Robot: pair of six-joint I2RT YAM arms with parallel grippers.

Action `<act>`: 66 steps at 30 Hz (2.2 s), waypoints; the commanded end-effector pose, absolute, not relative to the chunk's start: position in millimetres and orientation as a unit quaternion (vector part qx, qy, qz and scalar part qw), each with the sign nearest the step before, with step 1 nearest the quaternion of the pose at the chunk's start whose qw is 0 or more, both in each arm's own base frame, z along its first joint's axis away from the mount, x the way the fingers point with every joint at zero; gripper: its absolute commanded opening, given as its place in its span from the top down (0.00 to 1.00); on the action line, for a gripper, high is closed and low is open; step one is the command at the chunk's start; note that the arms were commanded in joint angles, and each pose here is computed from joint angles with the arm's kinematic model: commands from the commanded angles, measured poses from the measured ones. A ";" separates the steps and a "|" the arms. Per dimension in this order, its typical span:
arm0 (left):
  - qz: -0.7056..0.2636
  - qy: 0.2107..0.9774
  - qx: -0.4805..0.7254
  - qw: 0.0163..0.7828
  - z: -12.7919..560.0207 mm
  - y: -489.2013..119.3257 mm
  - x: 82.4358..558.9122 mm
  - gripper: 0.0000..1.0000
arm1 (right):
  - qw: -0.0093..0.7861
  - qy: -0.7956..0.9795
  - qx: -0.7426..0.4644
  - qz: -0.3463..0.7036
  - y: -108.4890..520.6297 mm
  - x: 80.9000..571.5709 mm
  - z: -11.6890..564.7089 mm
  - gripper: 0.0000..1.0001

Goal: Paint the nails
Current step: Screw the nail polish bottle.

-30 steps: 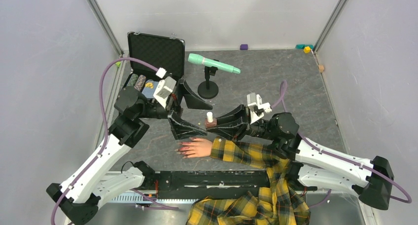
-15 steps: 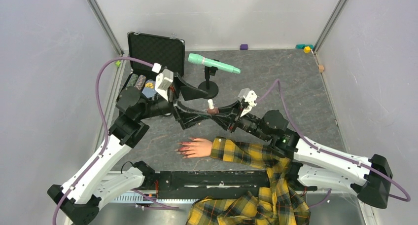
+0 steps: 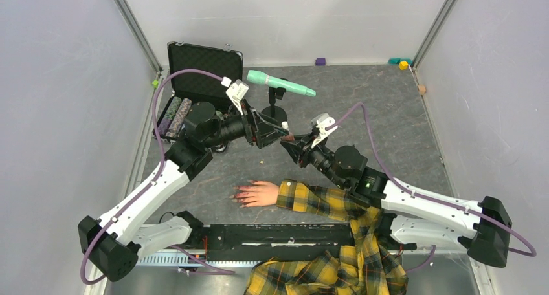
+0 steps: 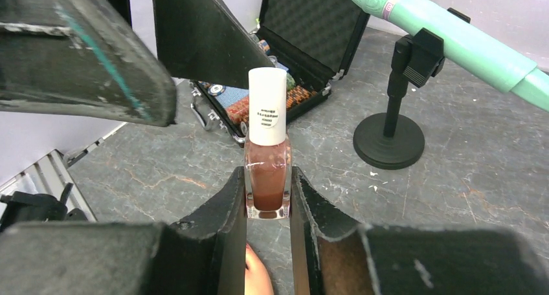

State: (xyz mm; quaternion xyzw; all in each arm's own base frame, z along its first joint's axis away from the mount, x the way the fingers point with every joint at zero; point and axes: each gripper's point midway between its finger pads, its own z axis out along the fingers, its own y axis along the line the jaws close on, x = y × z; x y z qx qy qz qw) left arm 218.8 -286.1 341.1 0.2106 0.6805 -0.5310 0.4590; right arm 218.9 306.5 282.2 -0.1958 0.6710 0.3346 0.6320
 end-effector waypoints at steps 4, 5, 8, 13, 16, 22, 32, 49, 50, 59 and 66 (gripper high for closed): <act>-0.542 0.685 0.178 0.453 343.0 -287.1 224.5 0.29 | 0.664 0.657 -0.167 0.317 307.4 225.0 315.3 1.00; -0.543 0.686 0.177 0.451 342.4 -287.5 224.8 0.31 | 0.663 0.657 -0.170 0.315 309.0 224.2 314.6 1.00; -0.545 0.688 0.177 0.445 340.0 -289.4 225.5 0.36 | 0.662 0.658 -0.176 0.315 314.0 222.3 315.5 1.00; -0.545 0.693 0.172 0.439 336.2 -290.9 227.5 0.45 | 0.661 0.655 -0.182 0.318 318.1 219.3 318.0 1.00; -0.545 0.694 0.171 0.438 335.9 -291.3 227.5 0.51 | 0.661 0.654 -0.184 0.319 319.5 218.6 318.5 1.00; -0.551 0.692 0.174 0.433 337.0 -293.1 226.7 0.58 | 0.661 0.654 -0.186 0.318 320.8 218.1 318.2 1.00; -0.576 0.671 0.211 0.416 345.8 -299.7 213.3 0.98 | 0.663 0.636 -0.198 0.342 319.7 208.6 324.9 1.00; -0.674 0.479 0.417 0.377 410.8 -286.3 113.3 0.98 | 0.621 0.460 -0.294 0.562 321.3 129.3 383.0 1.00; -0.675 0.471 0.425 0.376 412.8 -284.6 108.7 0.98 | 0.614 0.452 -0.301 0.573 322.4 124.4 384.3 1.00; -0.684 0.419 0.484 0.348 416.1 -278.4 69.6 0.98 | 0.570 0.383 -0.336 0.644 327.6 89.6 402.1 1.00; -0.682 0.412 0.495 0.347 417.2 -277.3 60.5 0.95 | 0.564 0.386 -0.346 0.643 333.3 90.2 400.1 1.00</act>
